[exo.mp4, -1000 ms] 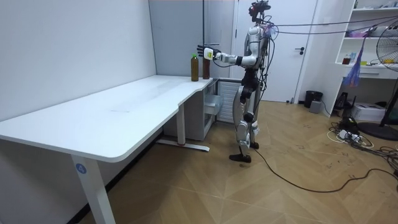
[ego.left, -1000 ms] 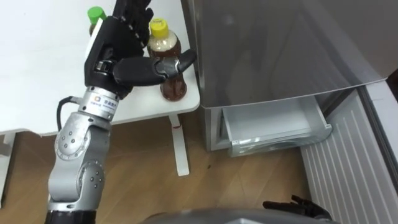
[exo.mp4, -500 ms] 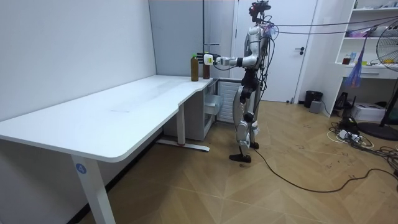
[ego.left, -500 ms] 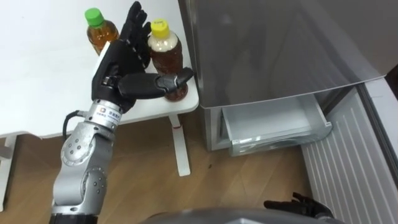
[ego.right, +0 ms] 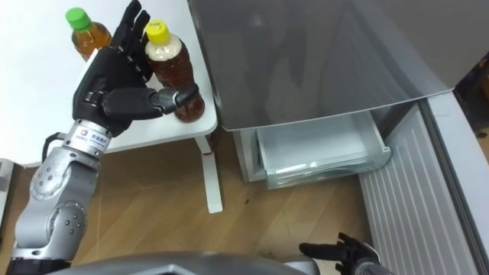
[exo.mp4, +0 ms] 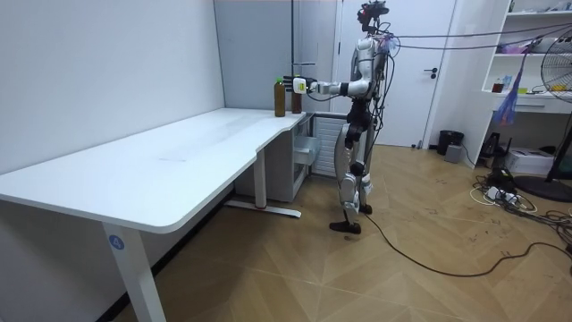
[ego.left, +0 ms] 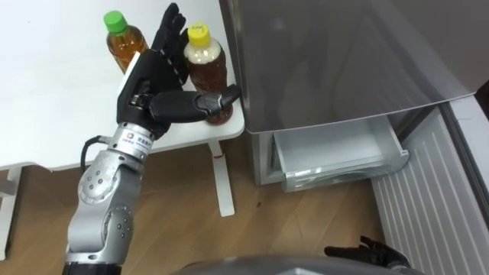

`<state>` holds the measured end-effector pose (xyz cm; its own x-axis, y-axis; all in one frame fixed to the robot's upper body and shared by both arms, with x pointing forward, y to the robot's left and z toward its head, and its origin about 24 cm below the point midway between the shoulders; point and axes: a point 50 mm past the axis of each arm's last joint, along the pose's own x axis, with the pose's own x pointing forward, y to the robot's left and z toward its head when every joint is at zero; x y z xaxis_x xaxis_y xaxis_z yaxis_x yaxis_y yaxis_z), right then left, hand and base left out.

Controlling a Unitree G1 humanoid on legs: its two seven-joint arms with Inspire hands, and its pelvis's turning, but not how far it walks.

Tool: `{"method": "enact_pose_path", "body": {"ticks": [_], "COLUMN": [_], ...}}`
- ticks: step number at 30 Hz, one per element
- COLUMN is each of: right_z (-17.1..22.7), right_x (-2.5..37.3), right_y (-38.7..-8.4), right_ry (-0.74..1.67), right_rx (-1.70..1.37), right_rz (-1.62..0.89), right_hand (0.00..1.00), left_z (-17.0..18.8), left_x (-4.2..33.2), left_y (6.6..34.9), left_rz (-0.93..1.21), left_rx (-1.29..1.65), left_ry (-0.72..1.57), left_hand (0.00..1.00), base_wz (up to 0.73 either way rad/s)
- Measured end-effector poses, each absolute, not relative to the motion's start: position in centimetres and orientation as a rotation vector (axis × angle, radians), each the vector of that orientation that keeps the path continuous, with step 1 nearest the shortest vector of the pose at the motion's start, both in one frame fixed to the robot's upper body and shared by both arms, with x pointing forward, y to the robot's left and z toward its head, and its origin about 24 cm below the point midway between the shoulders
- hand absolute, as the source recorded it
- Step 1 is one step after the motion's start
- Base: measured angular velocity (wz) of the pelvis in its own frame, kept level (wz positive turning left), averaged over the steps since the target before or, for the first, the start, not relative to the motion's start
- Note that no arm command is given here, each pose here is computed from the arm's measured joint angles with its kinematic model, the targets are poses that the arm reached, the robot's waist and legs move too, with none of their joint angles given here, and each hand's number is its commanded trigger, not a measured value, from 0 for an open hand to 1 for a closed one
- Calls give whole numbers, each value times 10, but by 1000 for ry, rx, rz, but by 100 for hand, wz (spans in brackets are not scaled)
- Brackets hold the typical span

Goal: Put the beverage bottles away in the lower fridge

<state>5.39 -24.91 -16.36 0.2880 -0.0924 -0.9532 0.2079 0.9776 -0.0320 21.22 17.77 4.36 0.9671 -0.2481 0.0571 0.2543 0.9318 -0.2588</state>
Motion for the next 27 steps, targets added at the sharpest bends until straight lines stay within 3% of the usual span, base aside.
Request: {"method": "enact_pose_path", "body": {"ticks": [2,27], "right_z": [-164,-162], "right_x": [54,60], "right_y": [-249,-250], "right_ry": [1264,1246], "right_rx": [103,56], "right_rz": [-202,-176], "right_hand": [0,0], "left_z": [43,23], "left_x": [212,202], "left_y": [178,175], "left_rz": [-257,-263], "left_rx": [-267,-116], "left_ry": [-23,129], "left_hand": [100,100], "base_wz": [0,0]}}
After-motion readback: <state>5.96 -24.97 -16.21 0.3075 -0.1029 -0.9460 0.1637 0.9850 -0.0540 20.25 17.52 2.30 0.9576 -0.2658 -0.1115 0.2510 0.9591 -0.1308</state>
